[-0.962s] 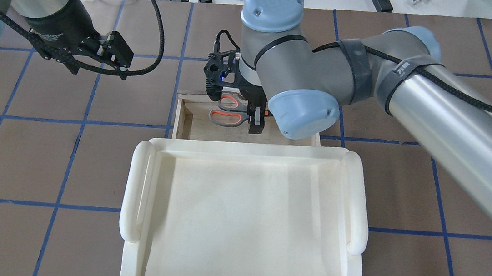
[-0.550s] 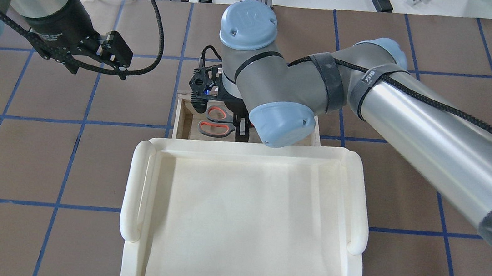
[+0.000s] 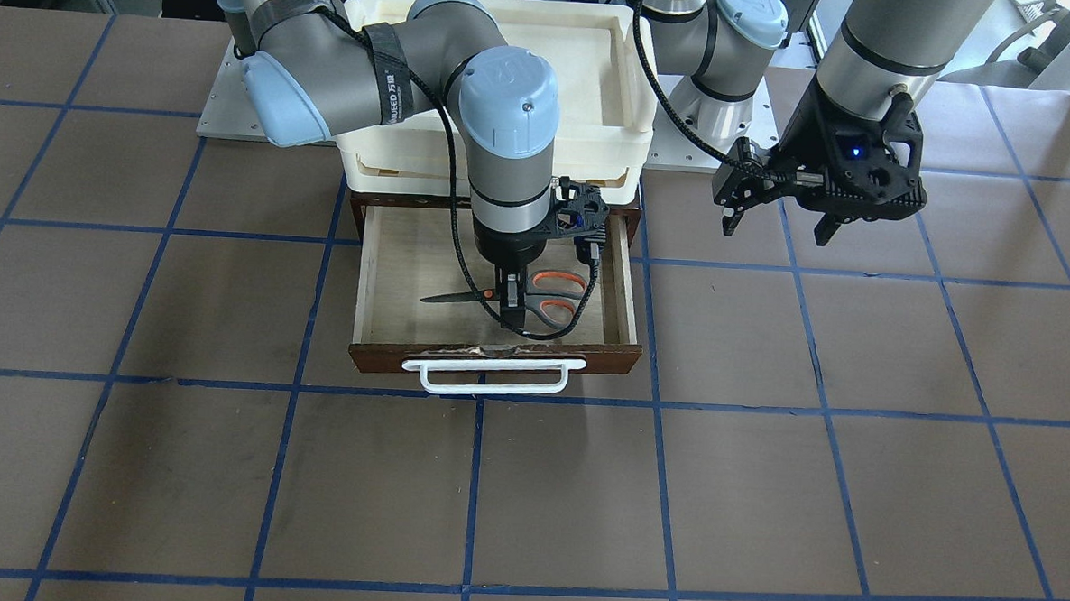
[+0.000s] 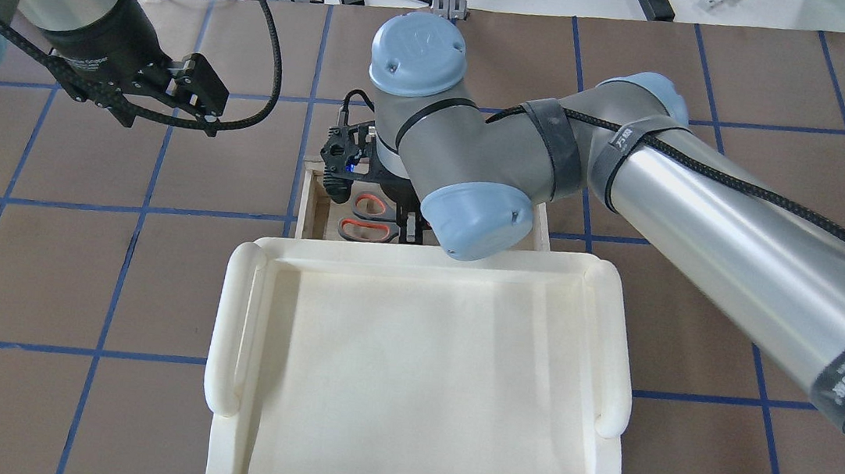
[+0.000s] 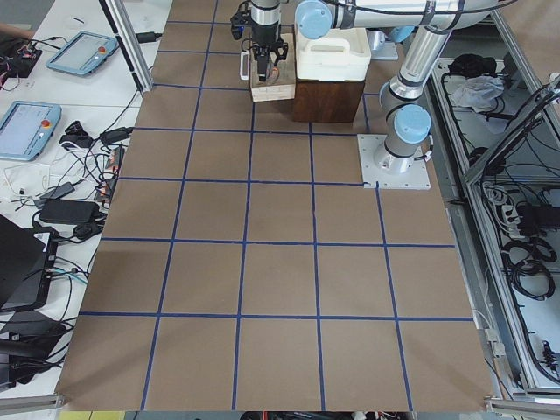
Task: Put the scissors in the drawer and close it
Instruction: 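Open the right gripper and raise it away from the drawer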
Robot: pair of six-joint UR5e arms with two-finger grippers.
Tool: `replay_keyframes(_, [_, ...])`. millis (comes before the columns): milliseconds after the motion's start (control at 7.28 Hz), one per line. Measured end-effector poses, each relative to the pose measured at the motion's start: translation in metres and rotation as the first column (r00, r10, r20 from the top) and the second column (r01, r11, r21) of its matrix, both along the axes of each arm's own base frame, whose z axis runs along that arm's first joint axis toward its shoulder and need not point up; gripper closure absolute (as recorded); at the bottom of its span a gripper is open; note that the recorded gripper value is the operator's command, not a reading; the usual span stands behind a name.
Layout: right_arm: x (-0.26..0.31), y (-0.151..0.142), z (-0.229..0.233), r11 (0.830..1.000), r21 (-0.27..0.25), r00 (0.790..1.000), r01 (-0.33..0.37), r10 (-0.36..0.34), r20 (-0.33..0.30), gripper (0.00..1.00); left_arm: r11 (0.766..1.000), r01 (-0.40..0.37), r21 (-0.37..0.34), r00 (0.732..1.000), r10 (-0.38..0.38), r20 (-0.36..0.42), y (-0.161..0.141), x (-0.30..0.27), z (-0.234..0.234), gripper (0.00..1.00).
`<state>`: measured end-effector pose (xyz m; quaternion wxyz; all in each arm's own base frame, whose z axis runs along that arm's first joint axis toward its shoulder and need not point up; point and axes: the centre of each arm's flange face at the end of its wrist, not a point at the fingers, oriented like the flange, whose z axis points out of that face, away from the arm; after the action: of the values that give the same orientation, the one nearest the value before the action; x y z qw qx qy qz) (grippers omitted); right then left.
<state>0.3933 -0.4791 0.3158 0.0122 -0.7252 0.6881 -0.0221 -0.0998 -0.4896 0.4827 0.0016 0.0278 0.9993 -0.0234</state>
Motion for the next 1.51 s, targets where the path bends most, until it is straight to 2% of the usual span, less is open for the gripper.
replay_keyframes(412, [0.0,0.001,0.0,1.0,0.001,1.0,0.024,-0.024,-0.002,0.0,1.0,-0.001,-0.002,1.0,0.001,0.001,0.0,0.0,0.001,0.0])
replay_keyframes(687, [0.0,-0.001,0.011,0.999,-0.025,0.999,0.046,-0.046,0.002,0.0,1.0,-0.001,-0.006,1.0,0.001,0.0,-0.003,0.001,0.0,0.0])
replay_keyframes(825, [0.0,-0.006,0.026,0.995,-0.051,0.996,0.088,-0.087,0.014,0.0,1.0,-0.003,-0.011,1.0,0.003,0.001,-0.004,0.002,0.0,0.0])
replay_keyframes(962, [-0.006,-0.014,0.046,0.985,-0.075,0.987,0.158,-0.157,0.029,0.0,1.0,-0.004,-0.013,1.0,0.004,0.001,-0.004,0.002,0.0,0.0])
replay_keyframes(1100, [-0.025,-0.023,0.068,0.965,-0.09,0.969,0.245,-0.242,0.044,0.0,1.0,-0.006,-0.012,1.0,0.006,0.001,-0.005,0.003,-0.001,0.0])
replay_keyframes(1237, [-0.057,-0.03,0.093,0.938,-0.097,0.942,0.334,-0.33,0.055,0.0,1.0,-0.007,-0.012,1.0,0.007,0.001,-0.006,0.004,0.0,0.0])
replay_keyframes(1374, [-0.095,-0.03,0.121,0.891,-0.087,0.895,0.446,-0.443,0.059,0.0,1.0,-0.008,-0.012,1.0,0.008,0.002,-0.006,0.004,0.001,0.0])
replay_keyframes(1512, [-0.131,-0.022,0.148,0.82,-0.065,0.822,0.569,-0.566,0.054,0.0,1.0,-0.01,-0.009,1.0,0.01,0.003,-0.005,0.004,0.001,0.0])
